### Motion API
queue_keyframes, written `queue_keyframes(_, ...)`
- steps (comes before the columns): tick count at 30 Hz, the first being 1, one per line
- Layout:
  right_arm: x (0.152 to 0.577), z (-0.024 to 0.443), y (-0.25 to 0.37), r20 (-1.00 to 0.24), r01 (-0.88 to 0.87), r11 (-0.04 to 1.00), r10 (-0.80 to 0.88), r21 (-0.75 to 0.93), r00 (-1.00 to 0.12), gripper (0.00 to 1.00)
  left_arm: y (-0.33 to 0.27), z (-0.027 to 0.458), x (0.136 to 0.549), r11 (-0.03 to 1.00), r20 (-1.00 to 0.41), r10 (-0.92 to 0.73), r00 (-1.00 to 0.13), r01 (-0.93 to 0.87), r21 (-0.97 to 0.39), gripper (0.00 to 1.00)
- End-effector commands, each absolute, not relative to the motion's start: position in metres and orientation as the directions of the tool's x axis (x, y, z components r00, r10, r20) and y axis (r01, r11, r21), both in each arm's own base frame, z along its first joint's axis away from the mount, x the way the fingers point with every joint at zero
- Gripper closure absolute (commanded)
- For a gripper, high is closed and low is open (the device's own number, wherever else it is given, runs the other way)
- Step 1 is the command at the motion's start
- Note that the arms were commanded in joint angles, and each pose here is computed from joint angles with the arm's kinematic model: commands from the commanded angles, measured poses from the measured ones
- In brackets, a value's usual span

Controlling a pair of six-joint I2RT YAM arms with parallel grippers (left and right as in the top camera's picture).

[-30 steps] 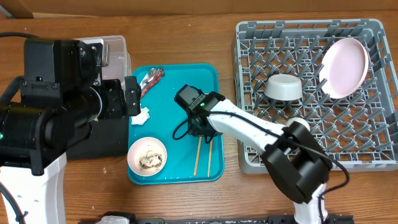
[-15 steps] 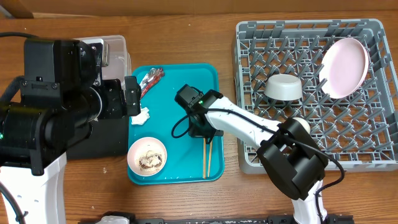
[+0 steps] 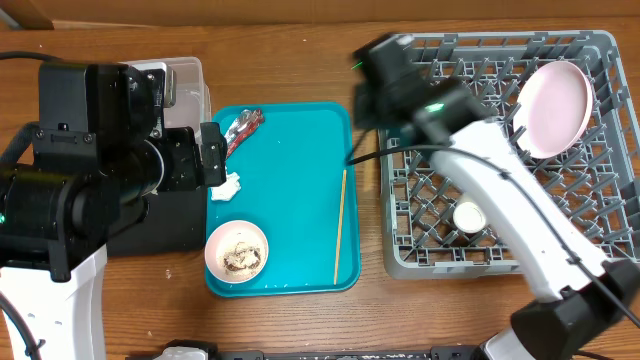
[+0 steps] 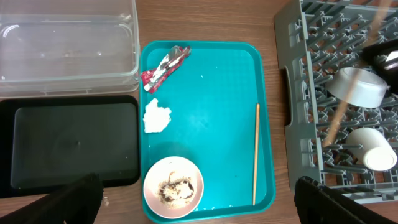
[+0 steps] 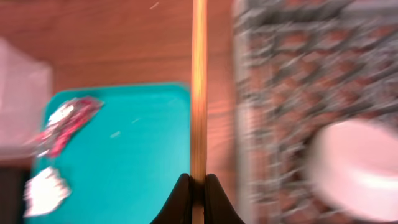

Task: Sort waste into correct bins and load items into the dishwasher
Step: 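Grasp one chopstick with the right gripper and carry it into the rack, then move the right gripper back down to the remaining chopstick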

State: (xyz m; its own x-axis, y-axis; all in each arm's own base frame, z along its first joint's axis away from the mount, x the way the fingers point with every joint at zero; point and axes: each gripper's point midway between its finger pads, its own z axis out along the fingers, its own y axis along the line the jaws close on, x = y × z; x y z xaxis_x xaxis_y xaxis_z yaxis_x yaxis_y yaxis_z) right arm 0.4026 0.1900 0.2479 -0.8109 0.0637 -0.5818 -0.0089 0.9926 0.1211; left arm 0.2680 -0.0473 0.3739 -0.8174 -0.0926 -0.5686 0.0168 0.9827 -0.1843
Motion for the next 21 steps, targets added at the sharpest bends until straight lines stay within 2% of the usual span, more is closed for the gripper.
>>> queue_keyframes(1, 0.414, 0.210, 0.168, -0.515, -0.095, 0.995, -0.078, 0.007, -0.854, 0.96, -0.047, 0.375, 0.269, 0.982, -0.571, -0.108, -0.814, 0.002, -0.189, 0.00)
queue_keyframes(4, 0.423, 0.181, 0.156, -0.467, -0.145, 0.989, -0.147, -0.040, -0.872, 0.96, -0.047, 0.375, 0.269, 0.982, -0.571, -0.109, -0.814, 0.001, -0.189, 0.00)
queue_keyframes(7, 0.426, 0.163, 0.151, -0.429, -0.140, 0.989, -0.145, -0.043, -0.892, 0.96, -0.047, 0.375, 0.269, 0.982, -0.571, -0.108, -0.814, 0.002, -0.189, 0.00)
queue_keyframes(9, 0.425, 0.161, 0.153, -0.423, -0.145, 0.989, -0.146, -0.034, -0.894, 0.82, -0.047, 0.375, 0.269, 0.982, -0.571, -0.108, -0.814, 0.002, -0.189, 0.00)
queue_keyframes(10, 0.425, 0.162, 0.154, -0.425, -0.148, 0.988, -0.148, -0.034, -0.893, 0.60, -0.047, 0.375, 0.269, 0.982, -0.571, -0.108, -0.814, 0.002, -0.189, 0.00)
queue_keyframes(11, 0.422, 0.169, 0.158, -0.429, -0.152, 0.988, -0.150, -0.030, -0.891, 0.52, -0.047, 0.375, 0.269, 0.982, -0.571, -0.109, -0.814, 0.001, -0.189, 0.00)
queue_keyframes(16, 0.401, 0.195, 0.189, -0.433, -0.157, 0.985, -0.108, 0.079, -0.895, 0.47, -0.047, 0.375, 0.269, 0.982, -0.571, -0.108, -0.814, 0.002, -0.189, 0.01)
queue_keyframes(18, 0.389, 0.196, 0.212, -0.411, -0.188, 0.971, -0.112, 0.149, -0.905, 0.47, -0.047, 0.375, 0.269, 0.982, -0.571, -0.108, -0.814, 0.002, -0.189, 0.00)
queue_keyframes(21, 0.374, 0.183, 0.232, -0.362, -0.141, 0.973, -0.067, 0.183, -0.930, 0.46, -0.047, 0.375, 0.269, 0.982, -0.571, -0.108, -0.814, 0.002, -0.189, 0.00)
